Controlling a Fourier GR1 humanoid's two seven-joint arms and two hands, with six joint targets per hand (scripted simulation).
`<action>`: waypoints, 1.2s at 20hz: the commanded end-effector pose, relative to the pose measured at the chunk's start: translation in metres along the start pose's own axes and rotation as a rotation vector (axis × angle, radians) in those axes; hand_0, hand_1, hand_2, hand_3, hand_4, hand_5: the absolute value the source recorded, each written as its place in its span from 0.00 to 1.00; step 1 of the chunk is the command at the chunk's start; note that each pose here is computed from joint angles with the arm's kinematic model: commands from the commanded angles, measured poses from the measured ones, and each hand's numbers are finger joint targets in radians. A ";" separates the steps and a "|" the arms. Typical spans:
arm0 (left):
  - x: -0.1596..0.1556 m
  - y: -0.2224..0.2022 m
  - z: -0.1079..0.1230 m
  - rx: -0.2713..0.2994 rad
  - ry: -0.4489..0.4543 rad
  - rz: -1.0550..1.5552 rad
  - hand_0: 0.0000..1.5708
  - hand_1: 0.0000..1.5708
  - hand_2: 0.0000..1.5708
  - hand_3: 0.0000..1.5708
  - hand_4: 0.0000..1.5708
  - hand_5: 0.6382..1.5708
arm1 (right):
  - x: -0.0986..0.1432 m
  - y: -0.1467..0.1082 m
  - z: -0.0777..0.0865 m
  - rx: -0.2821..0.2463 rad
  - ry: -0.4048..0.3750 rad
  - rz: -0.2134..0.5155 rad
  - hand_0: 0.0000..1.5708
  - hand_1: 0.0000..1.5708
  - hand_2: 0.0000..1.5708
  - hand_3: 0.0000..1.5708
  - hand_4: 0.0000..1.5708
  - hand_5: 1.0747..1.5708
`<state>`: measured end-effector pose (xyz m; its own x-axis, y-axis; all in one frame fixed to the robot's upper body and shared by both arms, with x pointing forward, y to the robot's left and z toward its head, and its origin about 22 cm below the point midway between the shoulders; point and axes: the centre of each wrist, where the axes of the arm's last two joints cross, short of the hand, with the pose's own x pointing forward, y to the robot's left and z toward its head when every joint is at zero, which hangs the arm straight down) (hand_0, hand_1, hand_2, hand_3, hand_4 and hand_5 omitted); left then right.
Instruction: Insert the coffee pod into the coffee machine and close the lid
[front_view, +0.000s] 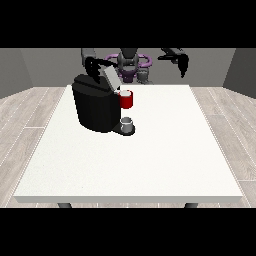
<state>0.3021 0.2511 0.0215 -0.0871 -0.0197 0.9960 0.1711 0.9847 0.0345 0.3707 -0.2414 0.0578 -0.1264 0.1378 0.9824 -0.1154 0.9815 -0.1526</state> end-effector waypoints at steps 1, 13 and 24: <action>-0.003 0.009 0.011 -0.008 -0.032 0.011 0.00 0.00 0.00 0.00 0.00 1.00 | 0.003 0.021 -0.011 0.002 0.006 0.019 0.00 0.00 0.00 0.00 0.00 1.00; 0.008 0.032 0.004 0.073 -0.014 -0.018 0.00 0.00 0.00 0.00 0.00 1.00 | 0.012 0.036 -0.020 0.105 -0.029 0.025 0.00 0.00 0.00 0.00 0.00 1.00; 0.004 0.026 -0.001 0.057 -0.036 -0.025 0.00 0.00 0.00 0.00 0.09 1.00 | 0.051 0.059 -0.048 0.119 -0.087 0.109 0.00 0.00 0.00 0.00 0.00 1.00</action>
<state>0.3035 0.2700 0.0217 -0.1265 -0.0366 0.9913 0.1087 0.9928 0.0505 0.4007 -0.1842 0.0934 -0.2115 0.1964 0.9574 -0.2063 0.9486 -0.2401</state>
